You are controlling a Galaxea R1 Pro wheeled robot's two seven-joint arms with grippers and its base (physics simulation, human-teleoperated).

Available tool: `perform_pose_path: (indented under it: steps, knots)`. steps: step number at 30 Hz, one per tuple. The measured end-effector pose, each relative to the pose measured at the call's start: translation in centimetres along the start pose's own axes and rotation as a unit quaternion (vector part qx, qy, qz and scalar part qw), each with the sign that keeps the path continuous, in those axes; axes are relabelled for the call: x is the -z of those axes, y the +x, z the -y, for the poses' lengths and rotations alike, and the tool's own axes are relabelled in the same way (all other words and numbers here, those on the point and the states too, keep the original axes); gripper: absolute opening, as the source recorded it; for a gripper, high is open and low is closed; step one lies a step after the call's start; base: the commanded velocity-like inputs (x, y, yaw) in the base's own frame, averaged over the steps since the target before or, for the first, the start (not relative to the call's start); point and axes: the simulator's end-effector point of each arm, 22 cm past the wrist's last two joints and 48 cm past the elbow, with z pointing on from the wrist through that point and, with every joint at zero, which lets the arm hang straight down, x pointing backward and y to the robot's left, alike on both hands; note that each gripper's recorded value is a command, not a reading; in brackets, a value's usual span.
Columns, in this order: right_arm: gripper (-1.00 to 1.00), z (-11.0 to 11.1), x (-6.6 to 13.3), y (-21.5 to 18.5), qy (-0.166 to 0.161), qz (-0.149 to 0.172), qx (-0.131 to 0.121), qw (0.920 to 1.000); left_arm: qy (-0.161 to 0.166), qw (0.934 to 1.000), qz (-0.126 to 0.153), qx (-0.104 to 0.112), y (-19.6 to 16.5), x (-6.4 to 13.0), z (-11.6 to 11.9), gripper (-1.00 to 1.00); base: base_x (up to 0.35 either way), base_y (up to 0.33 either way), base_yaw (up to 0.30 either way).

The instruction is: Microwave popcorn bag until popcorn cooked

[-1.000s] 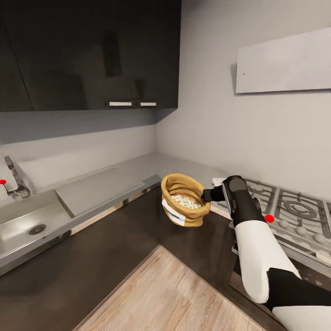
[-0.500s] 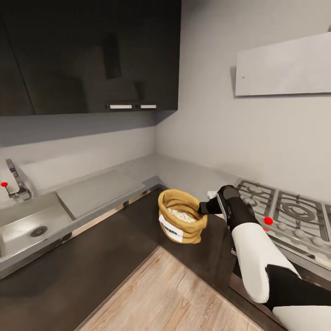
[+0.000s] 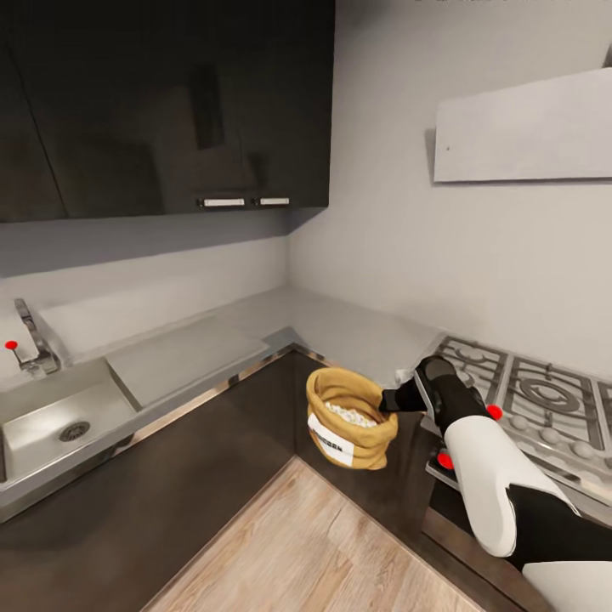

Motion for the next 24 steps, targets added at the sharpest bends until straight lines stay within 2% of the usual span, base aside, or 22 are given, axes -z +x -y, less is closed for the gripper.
perform_pose_path:
  steps: [7,20,24]
  knots:
    - [-1.0,-0.3,-0.3,-1.1,-0.001,0.034,0.023,0.9992,0.0,1.0,0.0,0.0,0.1,0.8,0.0,1.0,0.0,0.0,0.0]
    - [-1.0,-0.5,0.9,-1.4,-0.003,0.034,0.024,0.9991,0.0,1.0,-0.001,-0.002,0.4,2.2,-0.2,1.0,0.0,0.0,0.0]
    - [-1.0,0.2,1.4,-1.5,0.001,0.034,0.022,0.9992,0.0,1.0,0.0,-0.002,0.4,2.6,-0.2,1.0,0.0,0.0,0.0]
